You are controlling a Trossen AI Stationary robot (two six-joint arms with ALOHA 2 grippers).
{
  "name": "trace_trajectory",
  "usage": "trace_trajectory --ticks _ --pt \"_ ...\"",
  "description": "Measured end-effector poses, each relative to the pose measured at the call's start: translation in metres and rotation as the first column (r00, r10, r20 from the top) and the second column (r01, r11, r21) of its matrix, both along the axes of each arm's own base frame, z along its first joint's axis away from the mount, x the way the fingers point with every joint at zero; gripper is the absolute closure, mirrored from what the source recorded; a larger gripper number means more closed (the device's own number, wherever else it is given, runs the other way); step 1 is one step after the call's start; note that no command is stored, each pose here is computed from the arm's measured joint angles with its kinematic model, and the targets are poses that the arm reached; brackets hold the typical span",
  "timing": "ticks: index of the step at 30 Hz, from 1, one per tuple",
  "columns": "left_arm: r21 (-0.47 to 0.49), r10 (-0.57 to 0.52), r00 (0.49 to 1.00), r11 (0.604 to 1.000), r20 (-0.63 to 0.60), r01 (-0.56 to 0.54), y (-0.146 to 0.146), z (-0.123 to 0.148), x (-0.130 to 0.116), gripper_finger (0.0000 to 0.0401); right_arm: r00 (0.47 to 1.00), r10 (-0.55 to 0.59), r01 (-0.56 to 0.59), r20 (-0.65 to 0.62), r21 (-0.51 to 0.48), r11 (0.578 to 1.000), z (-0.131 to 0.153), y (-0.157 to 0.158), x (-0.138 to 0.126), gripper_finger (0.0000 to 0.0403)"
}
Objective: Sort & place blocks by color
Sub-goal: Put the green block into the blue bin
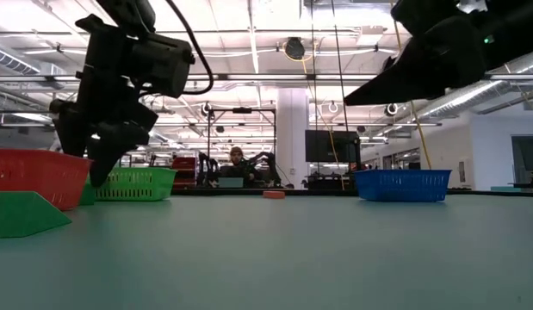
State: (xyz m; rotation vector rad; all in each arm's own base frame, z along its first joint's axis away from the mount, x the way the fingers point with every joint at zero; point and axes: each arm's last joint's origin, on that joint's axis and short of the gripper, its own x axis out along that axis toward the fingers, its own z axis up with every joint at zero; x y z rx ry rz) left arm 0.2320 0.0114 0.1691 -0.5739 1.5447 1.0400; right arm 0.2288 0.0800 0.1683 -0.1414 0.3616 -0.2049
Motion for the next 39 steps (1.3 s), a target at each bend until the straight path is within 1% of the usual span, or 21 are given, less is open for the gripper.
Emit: trace_trajectory --ticks 8,15,21,23,25,35,37,39 --pt "-0.019 -0.025 1.000 0.999 0.004 0.025 0.007 -0.014 -0.006 0.0048 0.999 -0.034 0.033 -0.013 -0.057 0.998 0.000 -0.013 0.004 0.0204" --pt "-0.037 -0.044 0.999 0.998 0.023 0.045 0.015 -0.019 -0.007 0.0048 0.999 -0.053 0.052 -0.014 -0.059 0.997 0.000 -0.018 0.006 0.0204" --pt "-0.075 -0.055 0.996 0.995 0.075 0.061 0.016 -0.023 -0.004 0.0054 0.998 -0.058 0.057 -0.010 -0.044 0.997 0.000 -0.018 0.006 0.0204" --pt "-0.076 -0.055 0.996 0.995 0.076 0.060 0.016 -0.023 -0.004 0.0069 0.998 -0.058 0.058 -0.009 -0.042 0.997 0.000 -0.018 0.006 0.0204" --pt "-0.077 -0.054 0.996 0.995 0.075 0.060 0.016 -0.024 -0.004 0.0093 0.998 -0.058 0.058 -0.012 -0.043 0.997 0.000 -0.018 0.005 0.0204" --pt "-0.077 -0.046 0.996 0.996 0.071 0.051 0.016 -0.023 -0.004 0.0245 0.997 -0.063 0.061 -0.046 -0.046 0.997 -0.003 -0.018 0.004 0.0204" --pt "-0.080 -0.050 0.996 0.995 0.072 0.056 0.016 -0.022 -0.004 0.0263 0.996 -0.067 0.065 -0.055 -0.041 0.997 -0.004 -0.018 0.003 0.0204" --pt "-0.085 -0.059 0.996 0.994 0.072 0.065 0.016 -0.022 -0.004 0.0264 0.996 -0.068 0.065 -0.066 -0.044 0.997 -0.006 -0.019 0.003 0.0204"
